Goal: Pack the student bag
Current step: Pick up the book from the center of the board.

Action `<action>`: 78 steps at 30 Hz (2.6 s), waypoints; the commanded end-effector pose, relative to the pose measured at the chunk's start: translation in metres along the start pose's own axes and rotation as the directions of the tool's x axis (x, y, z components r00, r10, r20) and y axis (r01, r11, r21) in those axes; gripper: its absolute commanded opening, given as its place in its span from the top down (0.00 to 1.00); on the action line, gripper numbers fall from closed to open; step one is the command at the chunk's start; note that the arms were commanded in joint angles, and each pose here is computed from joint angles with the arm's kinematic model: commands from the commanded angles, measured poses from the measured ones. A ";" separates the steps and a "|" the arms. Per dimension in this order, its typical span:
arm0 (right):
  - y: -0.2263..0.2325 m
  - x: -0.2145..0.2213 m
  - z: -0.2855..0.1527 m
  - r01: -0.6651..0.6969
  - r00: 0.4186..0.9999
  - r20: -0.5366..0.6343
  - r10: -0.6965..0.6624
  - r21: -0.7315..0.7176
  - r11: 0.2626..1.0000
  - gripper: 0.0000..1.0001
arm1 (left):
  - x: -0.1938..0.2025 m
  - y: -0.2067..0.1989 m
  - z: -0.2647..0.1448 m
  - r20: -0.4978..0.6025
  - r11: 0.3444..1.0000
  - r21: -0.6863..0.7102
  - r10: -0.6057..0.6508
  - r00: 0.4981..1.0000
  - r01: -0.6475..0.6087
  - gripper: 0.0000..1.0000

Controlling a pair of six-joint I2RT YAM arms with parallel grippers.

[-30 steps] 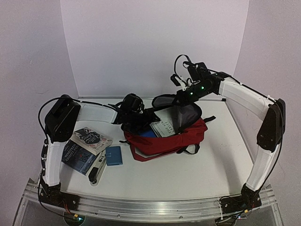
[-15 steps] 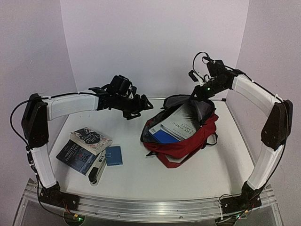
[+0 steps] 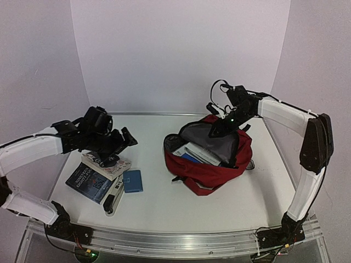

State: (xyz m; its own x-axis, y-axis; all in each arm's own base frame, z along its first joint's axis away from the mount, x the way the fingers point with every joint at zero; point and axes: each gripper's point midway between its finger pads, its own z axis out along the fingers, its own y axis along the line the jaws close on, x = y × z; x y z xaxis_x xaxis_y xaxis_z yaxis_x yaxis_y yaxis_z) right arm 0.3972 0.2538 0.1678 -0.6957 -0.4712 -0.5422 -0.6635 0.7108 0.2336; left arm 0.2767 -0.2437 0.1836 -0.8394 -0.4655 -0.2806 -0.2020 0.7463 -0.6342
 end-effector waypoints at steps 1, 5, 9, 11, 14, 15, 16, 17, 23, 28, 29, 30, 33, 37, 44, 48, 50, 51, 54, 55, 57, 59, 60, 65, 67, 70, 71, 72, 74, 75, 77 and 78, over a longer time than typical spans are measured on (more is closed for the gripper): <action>0.007 -0.014 -0.008 0.004 0.999 0.049 -0.003 -0.030 1.000 0.51 | -0.011 0.052 -0.047 0.193 0.965 -0.060 -0.239 0.952 0.255 0.00; 0.010 -0.024 -0.016 0.008 0.997 0.078 -0.006 -0.031 0.999 0.34 | -0.008 0.096 -0.070 0.286 0.917 -0.150 -0.319 0.904 0.371 0.00; 0.012 -0.037 -0.025 0.010 0.994 0.112 -0.006 -0.031 0.999 0.28 | 0.006 0.140 -0.077 0.351 0.828 -0.257 -0.401 0.846 0.499 0.00; 0.014 -0.041 -0.029 0.010 0.992 0.124 -0.005 -0.036 0.999 0.27 | 0.010 0.154 -0.073 0.375 0.804 -0.253 -0.431 0.821 0.538 0.00; 0.019 -0.047 -0.035 0.010 0.990 0.142 -0.002 -0.053 0.999 0.24 | 0.010 0.167 -0.068 0.414 0.788 -0.199 -0.471 0.779 0.583 0.00; 0.020 -0.048 -0.037 0.010 0.989 0.146 -0.002 -0.058 0.998 0.23 | 0.009 0.170 -0.067 0.426 0.787 -0.179 -0.479 0.768 0.590 0.01; 0.021 -0.050 -0.040 0.011 0.988 0.152 -0.002 -0.062 0.998 0.22 | 0.008 0.172 -0.065 0.437 0.788 -0.163 -0.482 0.759 0.594 0.01; 0.023 -0.051 -0.043 0.014 0.987 0.159 -0.004 -0.065 0.998 0.20 | 0.007 0.175 -0.062 0.445 0.791 -0.151 -0.482 0.755 0.594 0.02; 0.026 -0.056 -0.049 0.022 0.986 0.169 -0.010 -0.071 0.997 0.18 | -0.002 0.167 -0.036 0.433 0.825 -0.062 -0.485 0.760 0.562 0.10; 0.027 -0.056 -0.050 0.021 0.986 0.164 -0.009 -0.075 0.997 0.17 | -0.011 0.159 -0.019 0.419 0.853 -0.048 -0.456 0.786 0.520 0.12; 0.027 -0.055 -0.050 0.021 0.987 0.162 -0.009 -0.075 0.997 0.17 | -0.015 0.156 -0.016 0.413 0.861 -0.042 -0.448 0.793 0.508 0.12; 0.027 -0.055 -0.050 0.022 0.987 0.160 -0.010 -0.076 0.997 0.17 | -0.018 0.154 -0.012 0.408 0.867 -0.037 -0.441 0.799 0.497 0.11; 0.028 -0.055 -0.051 0.022 0.987 0.158 -0.010 -0.074 0.997 0.16 | -0.028 0.155 -0.004 0.400 0.869 -0.035 -0.441 0.804 0.494 0.10; 0.028 -0.054 -0.053 0.020 0.988 0.153 -0.009 -0.075 0.997 0.16 | -0.036 0.165 0.008 0.392 0.858 -0.027 -0.462 0.795 0.513 0.09; 0.030 -0.052 -0.057 0.021 0.989 0.148 -0.010 -0.074 0.997 0.14 | -0.046 0.169 0.026 0.386 0.892 -0.015 -0.412 0.825 0.452 0.20; 0.030 -0.050 -0.057 0.017 0.990 0.142 -0.006 -0.077 0.997 0.14 | -0.043 0.178 0.036 0.384 0.889 -0.024 -0.413 0.826 0.456 0.29; 0.030 -0.050 -0.056 0.016 0.990 0.139 -0.005 -0.077 0.997 0.14 | -0.044 0.183 0.040 0.390 0.879 0.014 -0.444 0.807 0.477 0.37; 0.030 -0.049 -0.057 0.016 0.990 0.139 -0.005 -0.077 0.997 0.14 | -0.043 0.186 0.042 0.390 0.875 0.020 -0.453 0.802 0.484 0.41; 0.031 -0.050 -0.057 0.016 0.990 0.138 -0.005 -0.079 0.997 0.14 | -0.044 0.187 0.044 0.396 0.879 0.039 -0.450 0.801 0.475 0.50; 0.030 -0.049 -0.056 0.014 0.991 0.136 -0.003 -0.079 0.997 0.14 | -0.046 0.185 0.043 0.399 0.884 0.046 -0.443 0.803 0.465 0.55; 0.031 -0.049 -0.056 0.012 0.991 0.134 -0.001 -0.081 0.997 0.13 | -0.048 0.184 0.043 0.406 0.891 0.046 -0.429 0.807 0.451 0.65; 0.031 -0.049 -0.054 0.006 0.991 0.130 0.005 -0.087 0.996 0.13 | -0.052 0.180 0.039 0.417 0.897 0.053 -0.419 0.807 0.439 0.76; 0.031 -0.049 -0.054 0.005 0.991 0.130 0.007 -0.090 0.996 0.13 | -0.055 0.176 0.037 0.422 0.902 0.059 -0.412 0.808 0.429 0.81; 0.029 -0.047 -0.051 -0.007 0.993 0.121 0.017 -0.077 0.997 0.15 | -0.074 0.141 0.014 0.437 0.932 0.101 -0.356 0.826 0.348 0.99; 0.024 -0.043 -0.048 -0.020 0.994 0.109 0.025 -0.048 0.999 0.17 | -0.084 0.117 -0.001 0.445 0.948 0.146 -0.319 0.837 0.284 1.00; 0.023 -0.037 -0.037 -0.017 0.996 0.085 0.019 -0.014 1.000 0.21 | -0.094 0.081 -0.022 0.442 0.957 0.224 -0.268 0.856 0.184 1.00; 0.023 -0.034 -0.032 -0.011 0.997 0.073 0.012 -0.006 1.000 0.23 | -0.096 0.068 -0.027 0.431 0.956 0.251 -0.253 0.866 0.154 1.00; 0.024 -0.031 -0.028 -0.002 0.998 0.062 0.002 0.003 1.000 0.23 | -0.097 0.055 -0.031 0.417 0.954 0.275 -0.231 0.879 0.120 1.00; 0.025 -0.026 -0.017 0.023 0.999 0.039 -0.024 0.022 0.999 0.25 | -0.095 0.034 -0.035 0.376 0.945 0.319 -0.195 0.906 0.071 1.00; 0.026 -0.023 -0.011 0.037 0.999 0.027 -0.038 0.029 0.999 0.26 | -0.093 0.022 -0.036 0.349 0.936 0.349 -0.179 0.920 0.050 1.00; 0.027 -0.019 -0.001 0.061 0.998 0.004 -0.062 0.047 0.997 0.29 | -0.091 0.003 -0.040 0.314 0.912 0.409 -0.162 0.935 0.021 1.00; 0.027 -0.018 0.004 0.072 0.997 -0.005 -0.072 0.055 0.996 0.32 | -0.091 -0.004 -0.042 0.302 0.903 0.429 -0.157 0.940 0.013 1.00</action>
State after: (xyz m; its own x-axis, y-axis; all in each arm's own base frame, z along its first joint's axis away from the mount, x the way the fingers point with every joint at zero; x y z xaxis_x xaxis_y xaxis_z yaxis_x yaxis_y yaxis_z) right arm 0.3902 0.2766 0.1975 -0.6810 -0.4674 -0.5638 -0.6733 0.7024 0.2309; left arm 0.3220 -0.1489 0.1660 -0.5542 -0.7614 -0.3364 -0.2402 0.5333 -0.8111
